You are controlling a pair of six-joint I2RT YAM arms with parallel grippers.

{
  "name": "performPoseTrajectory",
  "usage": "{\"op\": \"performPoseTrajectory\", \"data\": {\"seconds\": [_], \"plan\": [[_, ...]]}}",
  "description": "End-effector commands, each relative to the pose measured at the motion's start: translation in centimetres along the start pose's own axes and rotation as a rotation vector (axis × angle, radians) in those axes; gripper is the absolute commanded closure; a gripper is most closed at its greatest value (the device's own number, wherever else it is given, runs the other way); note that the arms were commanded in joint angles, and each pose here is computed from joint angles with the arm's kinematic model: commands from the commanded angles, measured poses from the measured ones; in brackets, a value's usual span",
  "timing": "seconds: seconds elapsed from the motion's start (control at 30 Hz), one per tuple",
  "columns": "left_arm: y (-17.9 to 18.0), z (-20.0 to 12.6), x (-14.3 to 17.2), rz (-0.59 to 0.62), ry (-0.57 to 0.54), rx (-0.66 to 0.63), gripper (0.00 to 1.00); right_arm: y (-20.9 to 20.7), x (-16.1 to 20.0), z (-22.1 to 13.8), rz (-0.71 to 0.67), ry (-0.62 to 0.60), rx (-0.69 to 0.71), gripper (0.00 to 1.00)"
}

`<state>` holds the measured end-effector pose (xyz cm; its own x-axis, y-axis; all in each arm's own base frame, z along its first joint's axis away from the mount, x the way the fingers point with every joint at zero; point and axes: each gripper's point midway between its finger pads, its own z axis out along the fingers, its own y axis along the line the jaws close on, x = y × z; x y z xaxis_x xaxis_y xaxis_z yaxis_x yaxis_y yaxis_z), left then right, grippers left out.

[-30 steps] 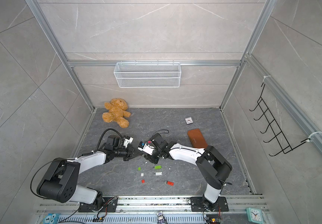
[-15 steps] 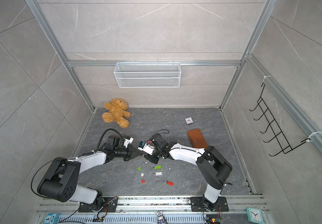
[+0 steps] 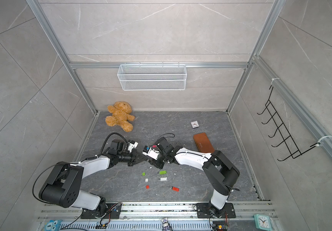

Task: Close the usb drive cover
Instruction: Close the cover of the USB drive.

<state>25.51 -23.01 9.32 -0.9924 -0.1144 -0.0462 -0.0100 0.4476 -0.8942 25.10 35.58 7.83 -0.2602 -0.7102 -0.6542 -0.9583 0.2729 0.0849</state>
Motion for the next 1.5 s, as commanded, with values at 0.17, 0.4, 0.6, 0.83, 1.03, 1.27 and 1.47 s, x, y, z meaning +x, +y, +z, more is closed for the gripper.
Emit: {"op": "performPoseTrajectory", "data": {"seconds": [0.17, 0.4, 0.6, 0.83, 1.03, 1.27, 1.47], "plan": [[-1.9, 0.1, 0.5, 0.074, 0.046, 0.074, 1.00, 0.9, -4.2, -1.1, -0.130, -0.115, -0.067, 0.94], [-1.9, 0.1, 0.5, 0.073, 0.045, 0.072, 1.00, 0.5, -5.5, -1.1, -0.158, -0.140, -0.075, 0.94], [-1.8, 0.5, 0.6, 0.069, 0.050, 0.063, 1.00, 0.3, -7.1, -1.2, -0.170, -0.177, -0.075, 0.95], [-1.9, 1.0, 0.8, 0.071, 0.059, 0.065, 1.00, -0.7, -9.7, -1.3, -0.146, -0.252, -0.064, 0.95], [-1.9, 0.9, 1.1, 0.071, 0.063, 0.070, 1.00, -1.9, -10.3, -1.2, -0.117, -0.285, -0.047, 0.95], [-1.6, 1.3, 1.7, 0.057, 0.096, 0.078, 1.00, -2.0, -10.6, -1.6, -0.193, -0.269, -0.067, 0.95], [-1.8, 1.5, 1.8, 0.060, 0.108, 0.081, 1.00, -2.0, -10.0, -1.7, -0.242, -0.229, -0.063, 0.95]]}}
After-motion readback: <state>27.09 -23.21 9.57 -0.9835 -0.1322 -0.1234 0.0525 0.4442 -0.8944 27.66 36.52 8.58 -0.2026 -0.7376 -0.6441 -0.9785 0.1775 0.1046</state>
